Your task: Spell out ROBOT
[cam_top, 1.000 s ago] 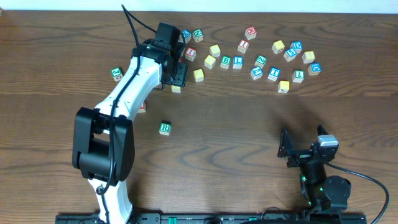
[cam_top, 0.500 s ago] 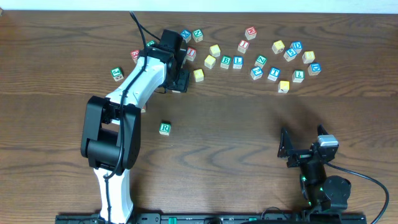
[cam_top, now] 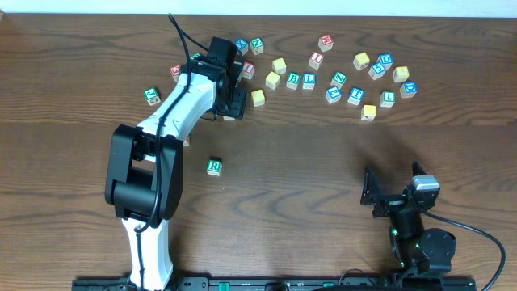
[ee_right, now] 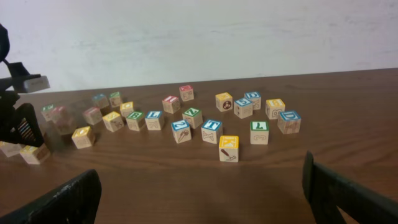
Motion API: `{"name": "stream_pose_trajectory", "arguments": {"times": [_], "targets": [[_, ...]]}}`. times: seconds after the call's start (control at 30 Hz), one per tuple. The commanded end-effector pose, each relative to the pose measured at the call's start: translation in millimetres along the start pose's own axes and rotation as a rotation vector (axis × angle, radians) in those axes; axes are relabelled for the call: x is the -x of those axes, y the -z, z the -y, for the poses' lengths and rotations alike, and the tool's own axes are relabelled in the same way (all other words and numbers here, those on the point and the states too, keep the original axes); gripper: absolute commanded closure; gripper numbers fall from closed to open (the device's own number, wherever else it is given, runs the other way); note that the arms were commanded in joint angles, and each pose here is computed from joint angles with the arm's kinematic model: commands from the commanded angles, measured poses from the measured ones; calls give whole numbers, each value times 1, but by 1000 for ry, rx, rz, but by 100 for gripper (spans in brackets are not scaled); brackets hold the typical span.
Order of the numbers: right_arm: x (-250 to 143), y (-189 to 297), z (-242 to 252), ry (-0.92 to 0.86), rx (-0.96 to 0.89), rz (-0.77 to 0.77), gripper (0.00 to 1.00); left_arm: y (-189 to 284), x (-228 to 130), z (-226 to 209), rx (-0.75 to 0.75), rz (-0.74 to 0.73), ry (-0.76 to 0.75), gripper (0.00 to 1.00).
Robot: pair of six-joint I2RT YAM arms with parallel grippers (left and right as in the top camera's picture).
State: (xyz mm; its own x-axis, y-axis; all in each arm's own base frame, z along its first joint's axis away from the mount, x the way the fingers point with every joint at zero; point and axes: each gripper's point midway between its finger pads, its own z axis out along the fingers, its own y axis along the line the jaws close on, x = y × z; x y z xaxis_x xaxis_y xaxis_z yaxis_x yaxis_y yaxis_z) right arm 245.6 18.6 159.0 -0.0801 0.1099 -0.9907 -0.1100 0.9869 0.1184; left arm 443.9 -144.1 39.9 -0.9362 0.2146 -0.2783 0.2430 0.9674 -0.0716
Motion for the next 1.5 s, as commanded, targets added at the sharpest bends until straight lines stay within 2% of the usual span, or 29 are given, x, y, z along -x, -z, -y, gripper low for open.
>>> {"name": "stream_pose_trajectory", "arguments": {"times": [0.0,0.23,1.33,1.47], "targets": [[0,0,1,10,0,0,1,1,6,3,-13,11,-25,36],[0,0,1,9,0,0,1,-14,-1,1,-11,-25,-23,36],[0,0,1,9,0,0,1,-14,-1,1,-11,-26,-23,40],[0,0,1,9,0,0,1,-14,-2,1,-11,-30,-23,44]]}}
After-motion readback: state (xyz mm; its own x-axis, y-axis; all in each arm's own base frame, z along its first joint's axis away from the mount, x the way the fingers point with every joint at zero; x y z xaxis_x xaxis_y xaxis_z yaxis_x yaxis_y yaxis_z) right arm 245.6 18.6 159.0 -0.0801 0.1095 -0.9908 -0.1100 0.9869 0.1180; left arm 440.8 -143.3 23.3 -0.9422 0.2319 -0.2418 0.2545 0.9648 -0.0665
